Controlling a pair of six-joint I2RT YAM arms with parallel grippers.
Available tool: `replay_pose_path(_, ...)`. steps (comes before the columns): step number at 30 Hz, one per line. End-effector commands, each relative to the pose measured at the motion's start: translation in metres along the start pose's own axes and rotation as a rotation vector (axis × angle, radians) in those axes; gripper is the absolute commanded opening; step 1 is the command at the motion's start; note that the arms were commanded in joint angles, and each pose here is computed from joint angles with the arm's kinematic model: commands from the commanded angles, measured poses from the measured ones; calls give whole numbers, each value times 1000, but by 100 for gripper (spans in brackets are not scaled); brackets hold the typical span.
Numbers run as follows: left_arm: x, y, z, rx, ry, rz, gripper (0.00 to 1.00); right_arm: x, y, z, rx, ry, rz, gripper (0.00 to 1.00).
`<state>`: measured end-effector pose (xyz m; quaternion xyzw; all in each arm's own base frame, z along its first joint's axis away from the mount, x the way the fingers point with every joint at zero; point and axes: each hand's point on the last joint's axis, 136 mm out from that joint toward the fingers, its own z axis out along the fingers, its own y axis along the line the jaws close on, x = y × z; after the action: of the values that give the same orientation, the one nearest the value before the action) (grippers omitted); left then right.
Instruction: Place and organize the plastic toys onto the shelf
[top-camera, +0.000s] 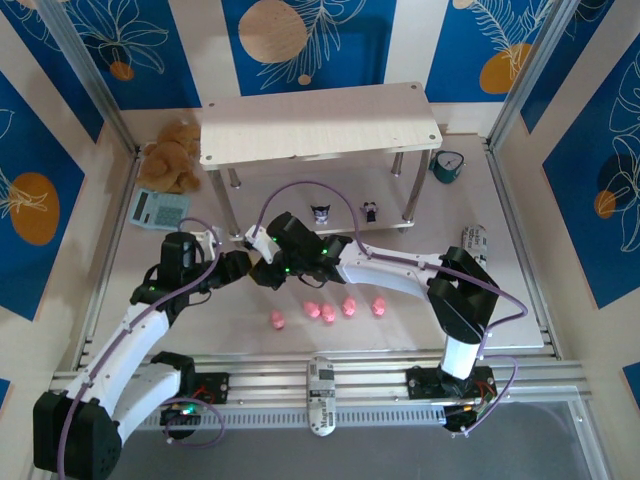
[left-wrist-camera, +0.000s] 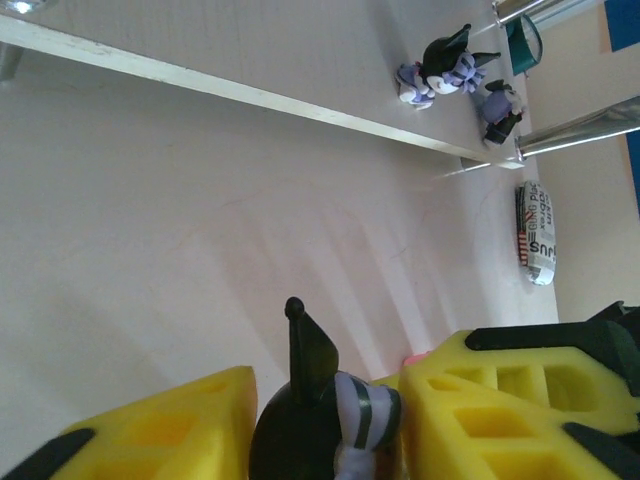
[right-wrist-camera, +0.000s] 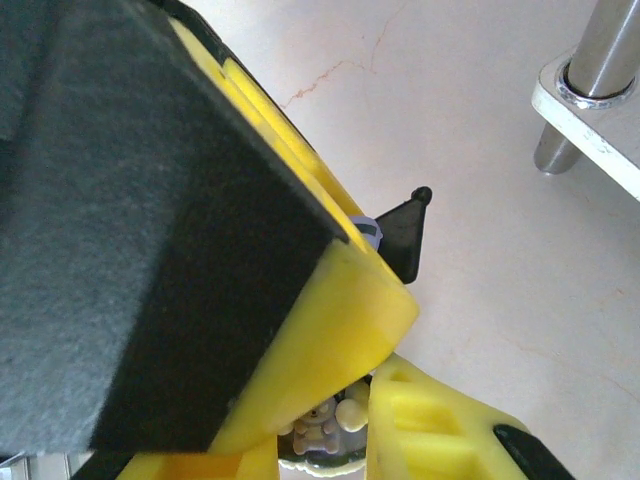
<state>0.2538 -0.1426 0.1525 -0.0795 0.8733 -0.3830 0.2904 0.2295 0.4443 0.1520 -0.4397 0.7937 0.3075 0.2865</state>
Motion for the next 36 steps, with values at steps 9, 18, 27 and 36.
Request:
replay_pose_path(9, -10, -15, -2, 57, -12, 36, 30, -51, 10, -20, -28, -130, -13, 13)
replay_pose_path(18, -21, -22, -3, 51, -21, 88, 26, -57, 11, -19, -34, -129, -19, 24)
replay_pose_path(27, -35, -26, -2, 17, -16, 172, 26, -47, 5, -47, -9, -141, -12, 63)
replay_pose_path(36, -69, -42, -2, -39, -66, 458, 25, -44, -30, -157, 216, -280, 17, 66)
